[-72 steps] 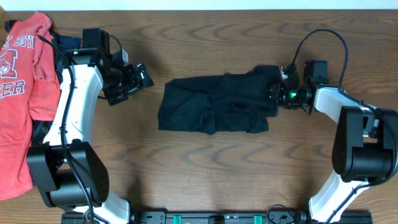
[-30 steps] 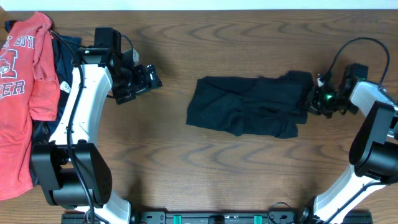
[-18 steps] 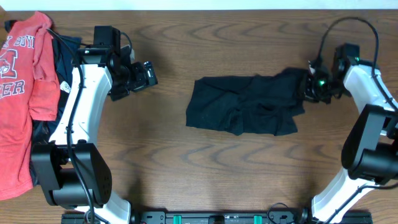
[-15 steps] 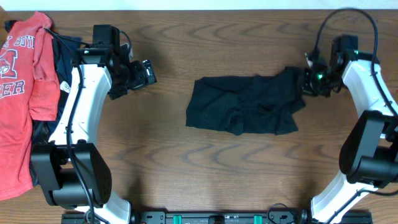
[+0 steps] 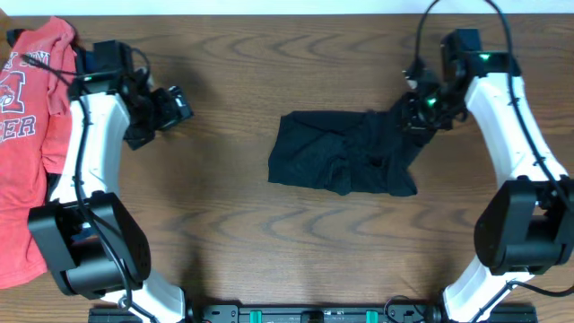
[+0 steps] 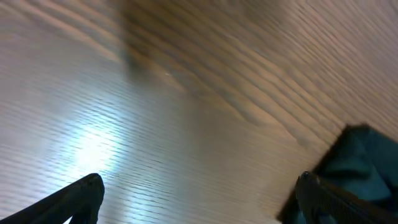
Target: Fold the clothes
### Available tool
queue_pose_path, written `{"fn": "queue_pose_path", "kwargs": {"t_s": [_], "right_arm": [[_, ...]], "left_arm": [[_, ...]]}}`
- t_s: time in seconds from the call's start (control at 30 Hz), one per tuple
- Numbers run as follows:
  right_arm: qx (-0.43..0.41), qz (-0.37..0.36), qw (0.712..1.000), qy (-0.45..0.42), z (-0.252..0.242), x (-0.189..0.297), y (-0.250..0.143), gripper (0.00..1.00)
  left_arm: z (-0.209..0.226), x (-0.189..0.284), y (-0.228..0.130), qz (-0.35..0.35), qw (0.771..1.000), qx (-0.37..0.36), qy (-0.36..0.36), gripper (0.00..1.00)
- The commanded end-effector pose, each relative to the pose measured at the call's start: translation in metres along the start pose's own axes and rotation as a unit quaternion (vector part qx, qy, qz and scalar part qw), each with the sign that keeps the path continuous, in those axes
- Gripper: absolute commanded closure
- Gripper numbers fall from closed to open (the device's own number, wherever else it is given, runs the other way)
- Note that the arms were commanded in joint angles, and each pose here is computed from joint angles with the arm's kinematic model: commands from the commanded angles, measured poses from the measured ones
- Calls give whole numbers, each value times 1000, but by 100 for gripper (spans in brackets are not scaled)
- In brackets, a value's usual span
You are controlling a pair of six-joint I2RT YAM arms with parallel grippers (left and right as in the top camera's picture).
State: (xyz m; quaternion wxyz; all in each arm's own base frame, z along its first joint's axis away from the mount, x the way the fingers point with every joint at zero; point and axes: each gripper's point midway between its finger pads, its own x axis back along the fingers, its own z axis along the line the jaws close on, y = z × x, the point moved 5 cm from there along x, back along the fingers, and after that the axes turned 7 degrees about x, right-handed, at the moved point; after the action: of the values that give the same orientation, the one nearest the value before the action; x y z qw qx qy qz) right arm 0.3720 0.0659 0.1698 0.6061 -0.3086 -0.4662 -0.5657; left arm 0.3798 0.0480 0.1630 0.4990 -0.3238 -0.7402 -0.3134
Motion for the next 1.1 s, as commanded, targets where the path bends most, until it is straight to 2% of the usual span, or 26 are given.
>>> {"fn": "queue_pose_path", "kwargs": {"t_s": [0.0,0.37,0.8,1.07], "right_arm": [[31,-3,999,8,29,1,2,99],[59,21,998,16,87,-22,-4,99],[65,-17,997,28,136,-44,9,99],[76,20,996,33,159,-81,0,99]], "left_arm": [[15,0,7,-2,1000,27,6,0],[25,3,12,-3,999,42,5,0],[24,3,8,8,999,43,-2,1],[24,3,8,8,999,43,-2,0]]}}
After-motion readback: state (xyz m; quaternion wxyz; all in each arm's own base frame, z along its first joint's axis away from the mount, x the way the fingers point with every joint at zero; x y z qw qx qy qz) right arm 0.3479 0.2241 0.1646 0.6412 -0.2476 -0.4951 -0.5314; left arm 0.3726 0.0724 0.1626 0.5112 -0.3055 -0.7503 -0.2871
